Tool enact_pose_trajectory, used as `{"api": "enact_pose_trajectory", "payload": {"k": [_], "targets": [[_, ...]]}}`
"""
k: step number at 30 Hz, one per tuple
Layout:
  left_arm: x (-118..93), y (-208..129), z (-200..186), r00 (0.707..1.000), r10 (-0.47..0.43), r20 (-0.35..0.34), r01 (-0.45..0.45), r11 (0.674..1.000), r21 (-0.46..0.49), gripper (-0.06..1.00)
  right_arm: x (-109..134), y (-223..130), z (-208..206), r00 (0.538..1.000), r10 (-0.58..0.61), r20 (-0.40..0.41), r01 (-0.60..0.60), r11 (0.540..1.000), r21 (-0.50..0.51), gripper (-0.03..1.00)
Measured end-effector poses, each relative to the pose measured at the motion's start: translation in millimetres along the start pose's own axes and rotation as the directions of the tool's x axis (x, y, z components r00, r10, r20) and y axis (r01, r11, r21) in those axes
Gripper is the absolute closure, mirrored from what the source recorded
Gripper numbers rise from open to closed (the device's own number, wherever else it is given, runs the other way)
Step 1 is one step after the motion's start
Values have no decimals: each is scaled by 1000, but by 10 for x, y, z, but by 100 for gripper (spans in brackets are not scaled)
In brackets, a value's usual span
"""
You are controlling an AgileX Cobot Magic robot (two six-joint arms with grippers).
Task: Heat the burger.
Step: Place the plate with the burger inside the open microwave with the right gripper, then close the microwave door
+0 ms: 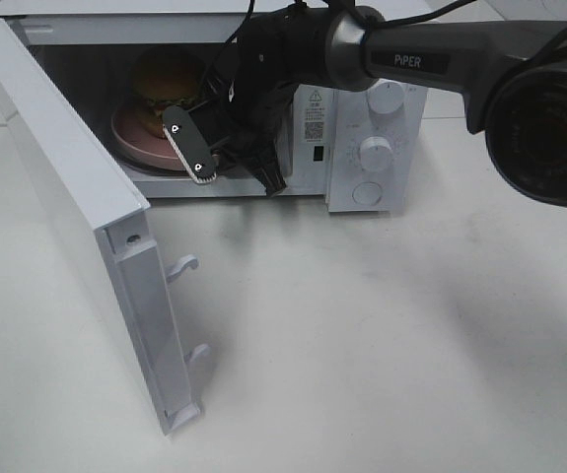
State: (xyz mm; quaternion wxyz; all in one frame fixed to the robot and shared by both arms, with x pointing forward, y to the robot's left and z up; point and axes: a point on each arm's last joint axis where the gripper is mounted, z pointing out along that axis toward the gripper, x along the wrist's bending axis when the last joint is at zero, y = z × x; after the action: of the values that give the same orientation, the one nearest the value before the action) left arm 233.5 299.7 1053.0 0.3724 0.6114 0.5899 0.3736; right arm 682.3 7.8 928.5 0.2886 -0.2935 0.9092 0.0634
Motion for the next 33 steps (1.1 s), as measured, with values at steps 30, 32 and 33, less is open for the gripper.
{"api": "enact_pose_trajectory", "payload": {"k": [30, 32, 33], "targets": [[0, 0, 0, 1000, 0, 0, 0, 1000, 0, -5, 90, 20, -300, 995, 94, 24, -93, 995, -37, 21], [0, 0, 0, 1000, 0, 0, 0, 1000, 0, -5, 110, 18, -350, 995, 95, 24, -94, 995, -37, 21], [0, 0, 0, 1000, 0, 0, 0, 1000, 0, -5, 110, 18, -350, 995, 95, 24, -94, 995, -37, 21]]}}
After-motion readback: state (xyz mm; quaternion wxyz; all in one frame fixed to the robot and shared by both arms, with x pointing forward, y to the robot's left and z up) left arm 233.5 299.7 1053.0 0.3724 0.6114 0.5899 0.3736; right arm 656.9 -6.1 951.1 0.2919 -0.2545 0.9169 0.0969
